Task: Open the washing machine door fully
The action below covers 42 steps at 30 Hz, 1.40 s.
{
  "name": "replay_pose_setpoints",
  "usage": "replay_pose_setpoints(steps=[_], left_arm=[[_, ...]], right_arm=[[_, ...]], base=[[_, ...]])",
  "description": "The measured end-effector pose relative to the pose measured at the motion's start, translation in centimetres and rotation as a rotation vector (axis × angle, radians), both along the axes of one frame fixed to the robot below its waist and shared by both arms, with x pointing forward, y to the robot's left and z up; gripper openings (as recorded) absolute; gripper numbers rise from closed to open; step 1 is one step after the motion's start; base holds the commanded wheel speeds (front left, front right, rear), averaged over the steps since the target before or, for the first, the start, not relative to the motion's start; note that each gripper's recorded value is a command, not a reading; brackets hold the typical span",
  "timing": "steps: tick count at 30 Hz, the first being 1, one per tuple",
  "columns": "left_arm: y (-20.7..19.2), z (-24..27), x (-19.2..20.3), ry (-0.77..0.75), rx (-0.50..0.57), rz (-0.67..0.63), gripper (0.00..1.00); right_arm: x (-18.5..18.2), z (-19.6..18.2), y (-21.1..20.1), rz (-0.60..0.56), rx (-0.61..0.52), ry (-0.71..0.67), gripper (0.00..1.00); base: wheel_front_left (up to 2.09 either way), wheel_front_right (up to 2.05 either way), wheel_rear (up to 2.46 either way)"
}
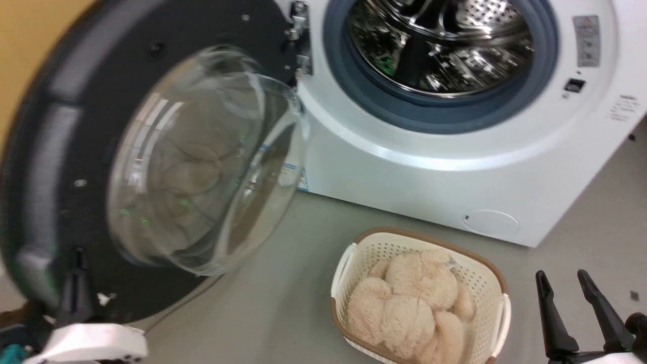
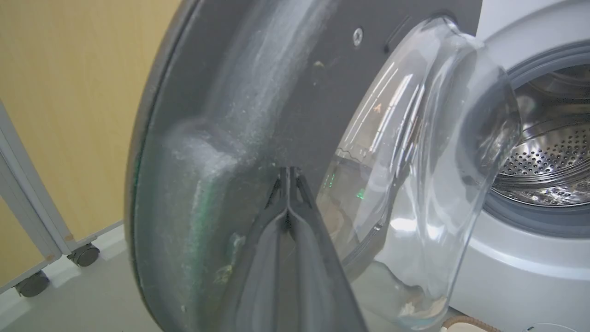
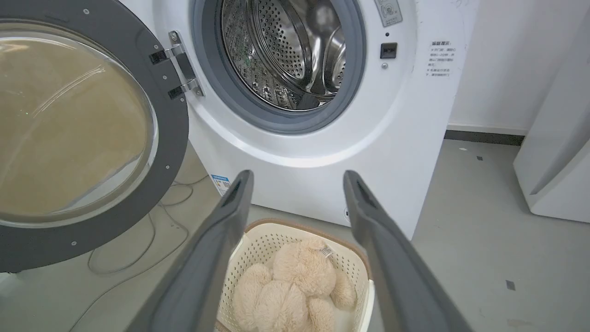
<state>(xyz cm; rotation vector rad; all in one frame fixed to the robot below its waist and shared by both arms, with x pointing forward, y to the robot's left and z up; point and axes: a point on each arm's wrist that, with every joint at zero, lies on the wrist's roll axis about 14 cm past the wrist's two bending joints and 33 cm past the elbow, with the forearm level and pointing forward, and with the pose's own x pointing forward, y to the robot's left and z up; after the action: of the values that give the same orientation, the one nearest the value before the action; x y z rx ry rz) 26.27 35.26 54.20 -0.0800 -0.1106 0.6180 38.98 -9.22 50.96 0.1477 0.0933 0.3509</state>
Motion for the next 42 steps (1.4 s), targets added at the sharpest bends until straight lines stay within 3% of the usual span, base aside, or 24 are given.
replay_pose_setpoints(steps=[20,27,34,35,36,37,42], left_arm=[[8.4,-0.8,1.9,0.06,0.058,0.135,0.0],[7.3,0.0,1.6,0.032,0.087,0.107,0.0],[2.3,-1.5,-0.1,0.054,0.088,-0.001,0.0],[1.7,-1.6,-0.3,0.061,0.085,-0.017,0.29],[1.0,-1.8,-0.6,0.066,0.082,-0.032,0.88],[0.5,-1.9,-0.8,0.072,0.084,-0.043,1.0],[-2.9,-2.2,-0.8,0.076,0.07,-0.126,1.0]], right_arm=[[0.2,-0.6,-2.8,-0.089,-0.005,0.019,1.0],[-0.3,0.0,-2.6,-0.085,0.007,0.001,1.0],[-1.2,0.4,-2.8,-0.087,0.026,-0.013,1.0],[-1.3,0.5,-2.8,-0.087,0.029,-0.016,1.0],[-1.4,0.7,-2.7,-0.085,0.033,-0.021,1.0],[-1.4,0.9,-2.7,-0.084,0.035,-0.027,1.0],[-1.6,1.1,-2.5,-0.082,0.044,-0.036,1.0]], base=[[0.0,0.0,0.0],[0.0,0.0,0.0],[0.0,0.0,0.0],[0.0,0.0,0.0],[0.0,0.0,0.0],[0.0,0.0,0.0],[0.0,0.0,0.0]])
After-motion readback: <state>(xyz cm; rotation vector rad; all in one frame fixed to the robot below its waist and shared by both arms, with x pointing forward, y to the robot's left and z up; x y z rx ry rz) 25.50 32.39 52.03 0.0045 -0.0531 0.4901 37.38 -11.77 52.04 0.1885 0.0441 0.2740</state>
